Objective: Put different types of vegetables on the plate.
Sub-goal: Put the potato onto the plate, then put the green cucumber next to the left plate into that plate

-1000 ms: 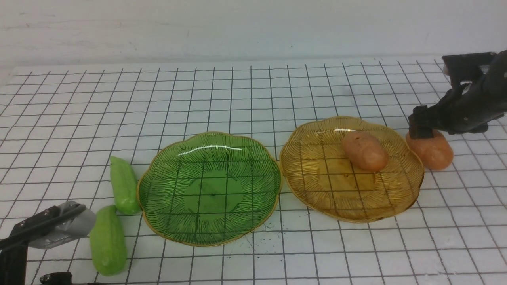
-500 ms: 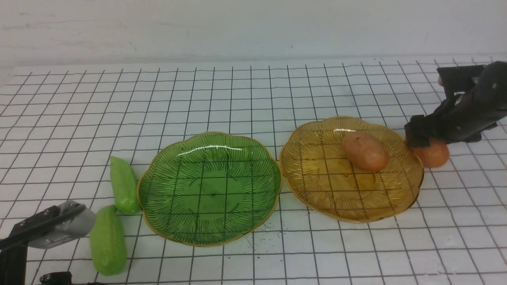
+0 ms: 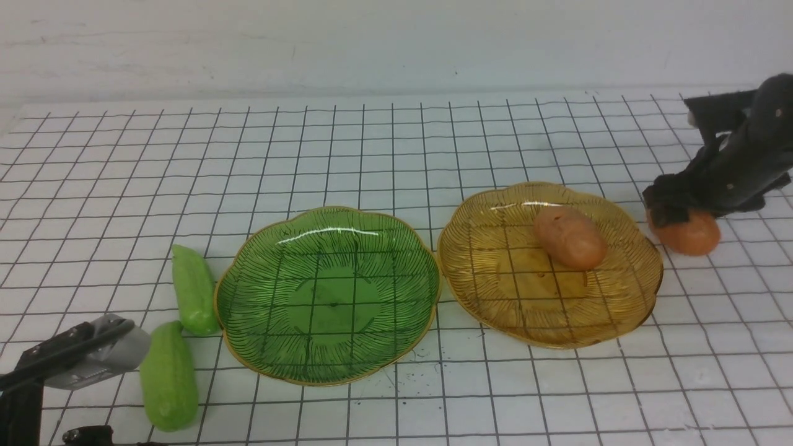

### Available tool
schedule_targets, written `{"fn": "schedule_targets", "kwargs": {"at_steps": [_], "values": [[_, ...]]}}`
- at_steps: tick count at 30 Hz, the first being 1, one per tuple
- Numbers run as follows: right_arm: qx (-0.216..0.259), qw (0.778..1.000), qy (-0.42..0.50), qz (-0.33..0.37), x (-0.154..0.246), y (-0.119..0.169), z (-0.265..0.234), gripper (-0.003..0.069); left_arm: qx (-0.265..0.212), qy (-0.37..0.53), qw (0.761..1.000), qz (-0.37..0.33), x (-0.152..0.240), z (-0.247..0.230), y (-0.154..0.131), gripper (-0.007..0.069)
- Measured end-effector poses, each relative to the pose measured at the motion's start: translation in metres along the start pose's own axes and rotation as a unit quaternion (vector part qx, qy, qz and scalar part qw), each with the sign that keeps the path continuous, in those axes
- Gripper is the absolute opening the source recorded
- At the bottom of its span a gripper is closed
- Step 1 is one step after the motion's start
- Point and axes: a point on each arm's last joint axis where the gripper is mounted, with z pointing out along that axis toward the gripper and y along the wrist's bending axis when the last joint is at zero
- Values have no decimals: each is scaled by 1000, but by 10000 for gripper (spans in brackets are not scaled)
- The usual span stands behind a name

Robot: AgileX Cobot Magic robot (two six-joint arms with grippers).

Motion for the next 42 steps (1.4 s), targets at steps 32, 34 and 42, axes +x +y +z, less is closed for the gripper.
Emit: {"fn": "schedule_targets", "kwargs": {"at_steps": [32,34,42], "values": [[-87,987,125,-49,-9,126,-54,607,-13,6,1000,12,1,0,2,34],[-85,988,125,-42,-9,127,-55,642,-15,7,1000,14,1,0,3,34],[-88,993,70,-27,-15,120,-104,691,-35,14,999,31,1,-1,5,38]]}}
